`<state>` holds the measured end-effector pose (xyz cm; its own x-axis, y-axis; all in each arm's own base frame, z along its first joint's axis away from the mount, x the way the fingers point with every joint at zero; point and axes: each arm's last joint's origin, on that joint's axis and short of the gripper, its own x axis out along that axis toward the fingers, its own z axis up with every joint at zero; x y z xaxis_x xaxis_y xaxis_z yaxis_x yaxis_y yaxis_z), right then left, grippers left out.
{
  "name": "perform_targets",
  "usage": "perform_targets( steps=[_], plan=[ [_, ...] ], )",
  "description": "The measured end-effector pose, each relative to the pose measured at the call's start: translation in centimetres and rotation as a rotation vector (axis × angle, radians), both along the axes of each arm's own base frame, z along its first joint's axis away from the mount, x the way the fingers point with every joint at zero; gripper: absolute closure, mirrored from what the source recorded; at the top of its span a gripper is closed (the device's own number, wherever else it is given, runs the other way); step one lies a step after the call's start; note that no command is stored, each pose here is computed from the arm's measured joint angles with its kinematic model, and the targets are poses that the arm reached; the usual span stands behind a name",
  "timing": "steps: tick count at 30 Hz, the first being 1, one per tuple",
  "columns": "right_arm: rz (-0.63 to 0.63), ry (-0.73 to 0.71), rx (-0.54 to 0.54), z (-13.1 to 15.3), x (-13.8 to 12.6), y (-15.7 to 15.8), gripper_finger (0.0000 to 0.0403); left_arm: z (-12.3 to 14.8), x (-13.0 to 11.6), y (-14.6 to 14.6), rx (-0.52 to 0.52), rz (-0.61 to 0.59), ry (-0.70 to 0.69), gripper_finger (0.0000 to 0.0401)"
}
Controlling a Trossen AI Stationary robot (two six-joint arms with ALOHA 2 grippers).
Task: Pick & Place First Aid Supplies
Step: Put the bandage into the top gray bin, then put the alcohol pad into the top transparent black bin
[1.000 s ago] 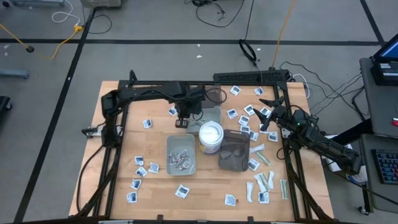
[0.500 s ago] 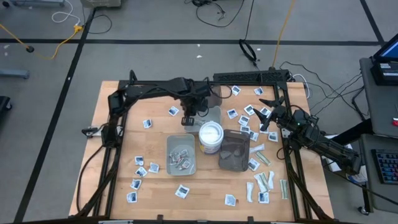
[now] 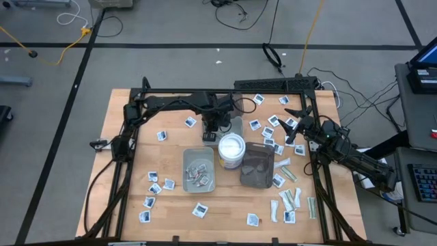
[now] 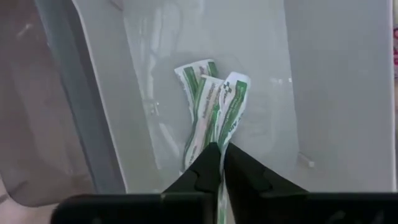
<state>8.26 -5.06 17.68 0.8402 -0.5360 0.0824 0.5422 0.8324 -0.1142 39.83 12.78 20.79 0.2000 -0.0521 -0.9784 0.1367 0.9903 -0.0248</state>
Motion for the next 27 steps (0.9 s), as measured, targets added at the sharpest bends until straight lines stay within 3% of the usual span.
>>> perform_targets(
  steps=[13, 19, 27],
  plan=[
    [0.000, 0.000, 0.000, 0.0, 0.0, 0.0, 0.0140, 0.1, 0.2, 0.5, 0.022, 0.017, -0.026, 0.0212],
    [0.000, 0.000, 0.000, 0.0, 0.0, 0.0, 0.0140, 0.6, -0.6, 1.8, 0.054, 0.154, 0.012, 0.0164],
    [0.000, 0.000, 0.000, 0.0, 0.0, 0.0, 0.0140, 1.3, -2.7, 4.2, 0.014, 0.423, 0.073, 0.0141]
  ],
)
